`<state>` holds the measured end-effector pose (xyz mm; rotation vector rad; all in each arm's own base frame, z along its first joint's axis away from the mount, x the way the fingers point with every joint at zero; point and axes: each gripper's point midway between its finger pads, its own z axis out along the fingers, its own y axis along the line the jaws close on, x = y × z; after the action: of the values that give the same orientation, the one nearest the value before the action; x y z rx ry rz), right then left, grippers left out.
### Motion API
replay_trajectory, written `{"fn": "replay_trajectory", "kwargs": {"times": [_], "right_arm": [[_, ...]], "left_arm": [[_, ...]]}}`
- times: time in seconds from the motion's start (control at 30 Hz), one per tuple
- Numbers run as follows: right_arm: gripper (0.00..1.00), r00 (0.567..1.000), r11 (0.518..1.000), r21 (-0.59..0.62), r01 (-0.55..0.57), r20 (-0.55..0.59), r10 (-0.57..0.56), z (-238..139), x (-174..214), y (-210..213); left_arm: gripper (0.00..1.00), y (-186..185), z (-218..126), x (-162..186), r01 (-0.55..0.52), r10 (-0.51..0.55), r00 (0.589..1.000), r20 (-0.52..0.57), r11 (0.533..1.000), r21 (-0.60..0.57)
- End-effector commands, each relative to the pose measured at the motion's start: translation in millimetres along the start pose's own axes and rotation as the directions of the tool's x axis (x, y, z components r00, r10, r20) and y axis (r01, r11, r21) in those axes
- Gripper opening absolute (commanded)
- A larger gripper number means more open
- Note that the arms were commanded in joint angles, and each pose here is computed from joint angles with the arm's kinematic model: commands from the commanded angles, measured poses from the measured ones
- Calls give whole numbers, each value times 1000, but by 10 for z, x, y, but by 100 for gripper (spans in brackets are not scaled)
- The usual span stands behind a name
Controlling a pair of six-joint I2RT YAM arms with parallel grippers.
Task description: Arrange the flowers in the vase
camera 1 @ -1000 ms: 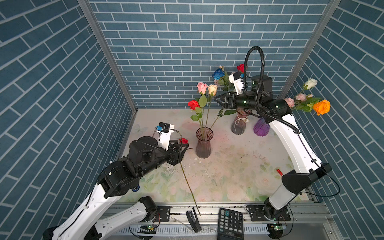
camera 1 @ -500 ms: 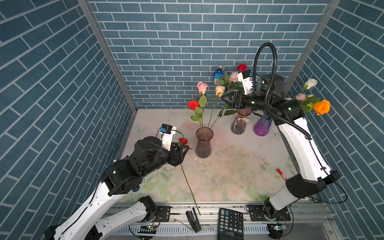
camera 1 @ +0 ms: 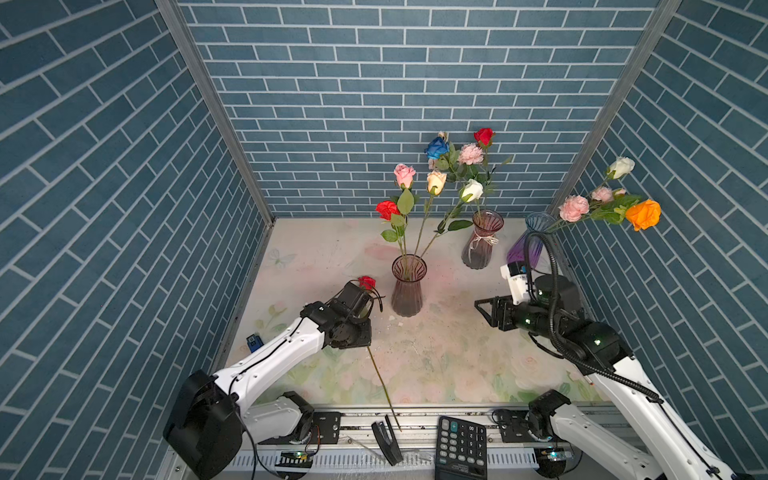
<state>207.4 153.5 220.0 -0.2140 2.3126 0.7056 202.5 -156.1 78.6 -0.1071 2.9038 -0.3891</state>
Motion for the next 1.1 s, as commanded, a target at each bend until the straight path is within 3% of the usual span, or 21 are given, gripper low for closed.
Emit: {"fn": "replay_trajectory", "kwargs": {"times": [0.0,0.23,0.33,0.6,0.73,1.07], "right_arm": [[59,989,982,127,-142,66,134,70,146,-355],[59,974,962,150,-226,31,224,306,510,-560],[59,979,974,97,-204,6,204,390,513,-469],[59,972,976,90,-200,-107,210,699,616,-478],[58,968,973,84,-216,-108,225,716,628,-503],[57,954,959,82,-272,-103,280,755,642,-601]], "left_arm": [[45,-4,126,-89,74,-74,997,13,997,11],[47,112,415,-100,163,-164,986,-34,987,-14],[47,106,423,-165,161,-162,986,-34,987,-26],[48,100,477,-223,164,-165,986,-27,986,-40],[48,116,537,-215,164,-166,985,-38,985,-51],[33,155,638,-171,159,-164,984,-63,985,-69]]}}
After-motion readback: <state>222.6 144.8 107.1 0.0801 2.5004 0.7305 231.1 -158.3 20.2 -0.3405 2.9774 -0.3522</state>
